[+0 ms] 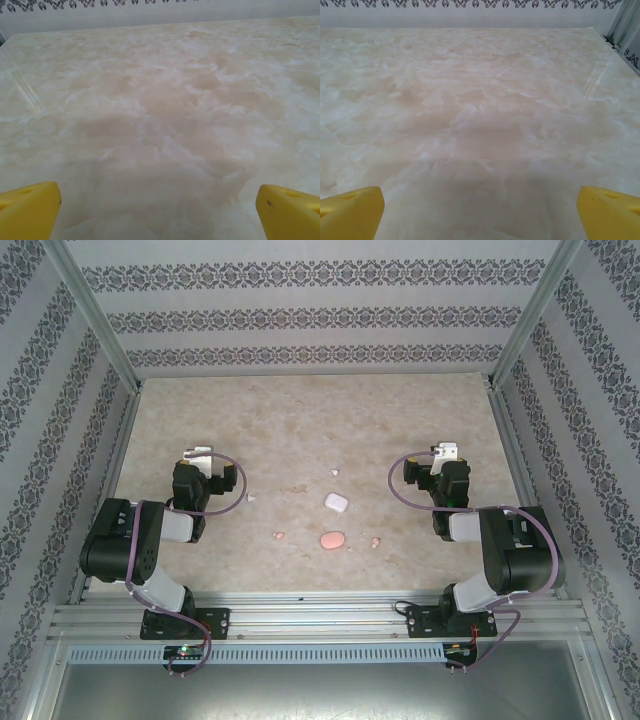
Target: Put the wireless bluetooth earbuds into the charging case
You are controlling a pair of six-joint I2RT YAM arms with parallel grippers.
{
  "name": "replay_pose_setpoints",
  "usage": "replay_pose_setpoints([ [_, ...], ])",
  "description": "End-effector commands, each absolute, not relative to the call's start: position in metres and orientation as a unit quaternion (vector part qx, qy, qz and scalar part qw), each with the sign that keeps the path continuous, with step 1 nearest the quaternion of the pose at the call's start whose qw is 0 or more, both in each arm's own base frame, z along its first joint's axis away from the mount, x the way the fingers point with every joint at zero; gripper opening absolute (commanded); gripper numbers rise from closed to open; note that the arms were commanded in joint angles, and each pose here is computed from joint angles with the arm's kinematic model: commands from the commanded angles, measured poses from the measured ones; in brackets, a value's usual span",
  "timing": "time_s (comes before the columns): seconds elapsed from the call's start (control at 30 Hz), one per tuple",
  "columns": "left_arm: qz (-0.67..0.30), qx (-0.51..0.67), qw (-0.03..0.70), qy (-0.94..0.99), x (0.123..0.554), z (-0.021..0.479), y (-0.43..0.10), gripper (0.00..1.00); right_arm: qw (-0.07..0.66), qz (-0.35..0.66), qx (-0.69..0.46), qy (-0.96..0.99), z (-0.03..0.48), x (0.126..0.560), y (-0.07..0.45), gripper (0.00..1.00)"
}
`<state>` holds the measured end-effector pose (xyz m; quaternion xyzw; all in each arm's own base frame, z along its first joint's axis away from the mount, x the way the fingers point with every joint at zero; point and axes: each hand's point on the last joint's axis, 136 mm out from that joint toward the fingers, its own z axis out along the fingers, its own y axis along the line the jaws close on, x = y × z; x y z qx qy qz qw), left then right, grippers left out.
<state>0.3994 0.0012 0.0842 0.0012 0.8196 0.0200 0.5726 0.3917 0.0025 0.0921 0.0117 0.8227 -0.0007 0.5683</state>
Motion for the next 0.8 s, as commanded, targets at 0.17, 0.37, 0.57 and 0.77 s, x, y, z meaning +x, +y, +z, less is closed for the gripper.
replay_pose_setpoints([
  [0.17, 0.026, -0.004, 0.574, 0.818, 0.3995, 0.0874, 0.0059, 1.0, 0.586, 0.005, 0.008, 0.81, 0.1052, 0.3978, 0.0026, 0.98],
  [0.37, 0.026, -0.004, 0.574, 0.818, 0.3995, 0.0874, 0.0058, 1.0, 0.586, 0.007, 0.008, 0.81, 0.1052, 0.3978, 0.0027, 0.98],
  [0.57, 0.025, -0.004, 0.574, 0.819, 0.4001, 0.0877, 0.0058, 1.0, 0.586, 0.006, 0.008, 0.81, 0.1048, 0.3975, 0.0029, 0.98],
  [0.77, 0.024, -0.002, 0.575, 0.817, 0.3997, 0.0909, 0.0054, 1.0, 0.588, 0.005, 0.01, 0.809, 0.1139, 0.3964, 0.0023, 0.98],
])
